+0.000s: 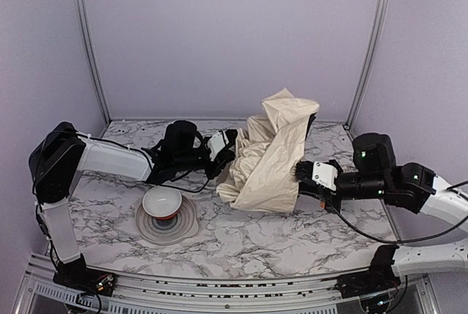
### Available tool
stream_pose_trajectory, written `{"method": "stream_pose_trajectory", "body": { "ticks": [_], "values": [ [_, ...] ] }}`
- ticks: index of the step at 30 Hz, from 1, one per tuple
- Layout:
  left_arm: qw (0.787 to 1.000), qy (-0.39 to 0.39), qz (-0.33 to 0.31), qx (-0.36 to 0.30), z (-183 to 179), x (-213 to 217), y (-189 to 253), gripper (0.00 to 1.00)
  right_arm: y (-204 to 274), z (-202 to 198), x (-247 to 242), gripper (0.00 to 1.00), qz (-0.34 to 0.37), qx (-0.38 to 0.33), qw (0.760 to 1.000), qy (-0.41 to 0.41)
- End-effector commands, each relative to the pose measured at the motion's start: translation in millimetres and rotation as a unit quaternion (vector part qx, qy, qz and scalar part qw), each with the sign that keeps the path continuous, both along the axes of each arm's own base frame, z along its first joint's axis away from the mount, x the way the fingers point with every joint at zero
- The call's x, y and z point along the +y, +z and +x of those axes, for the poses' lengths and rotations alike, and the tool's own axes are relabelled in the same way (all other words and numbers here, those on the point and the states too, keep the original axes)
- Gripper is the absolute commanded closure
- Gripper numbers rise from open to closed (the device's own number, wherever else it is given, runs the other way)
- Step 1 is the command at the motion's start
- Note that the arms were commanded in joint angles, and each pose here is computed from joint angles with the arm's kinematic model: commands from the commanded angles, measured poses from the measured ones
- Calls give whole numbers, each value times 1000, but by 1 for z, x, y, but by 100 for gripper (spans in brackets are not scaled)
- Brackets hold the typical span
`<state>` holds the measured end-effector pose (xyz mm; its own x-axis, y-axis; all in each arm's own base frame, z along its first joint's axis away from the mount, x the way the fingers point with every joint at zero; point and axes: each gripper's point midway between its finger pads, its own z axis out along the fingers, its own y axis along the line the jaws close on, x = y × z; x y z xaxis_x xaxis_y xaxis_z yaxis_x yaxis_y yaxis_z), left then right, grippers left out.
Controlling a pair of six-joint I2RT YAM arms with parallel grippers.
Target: Put away the umbrella
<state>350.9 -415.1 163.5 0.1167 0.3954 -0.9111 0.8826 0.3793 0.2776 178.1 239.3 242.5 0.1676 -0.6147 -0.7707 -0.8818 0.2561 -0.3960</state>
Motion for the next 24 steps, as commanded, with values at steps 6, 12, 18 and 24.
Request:
{"method": "stream_pose_trajectory", "body": {
  "ticks": [6,12,18,24],
  "values": [
    [997,-35,9,-62,16,-12,5,100,-95,-61,36,100,-91,42,984,145],
    [993,-45,12,-110,10,-14,25,100,-128,-58,42,100,-126,75,981,130],
    [986,-43,27,-157,9,-13,39,100,-158,-53,41,100,-154,91,977,112],
    [981,-25,27,-189,13,-10,49,100,-181,-53,47,100,-173,118,971,112]
  ]
}}
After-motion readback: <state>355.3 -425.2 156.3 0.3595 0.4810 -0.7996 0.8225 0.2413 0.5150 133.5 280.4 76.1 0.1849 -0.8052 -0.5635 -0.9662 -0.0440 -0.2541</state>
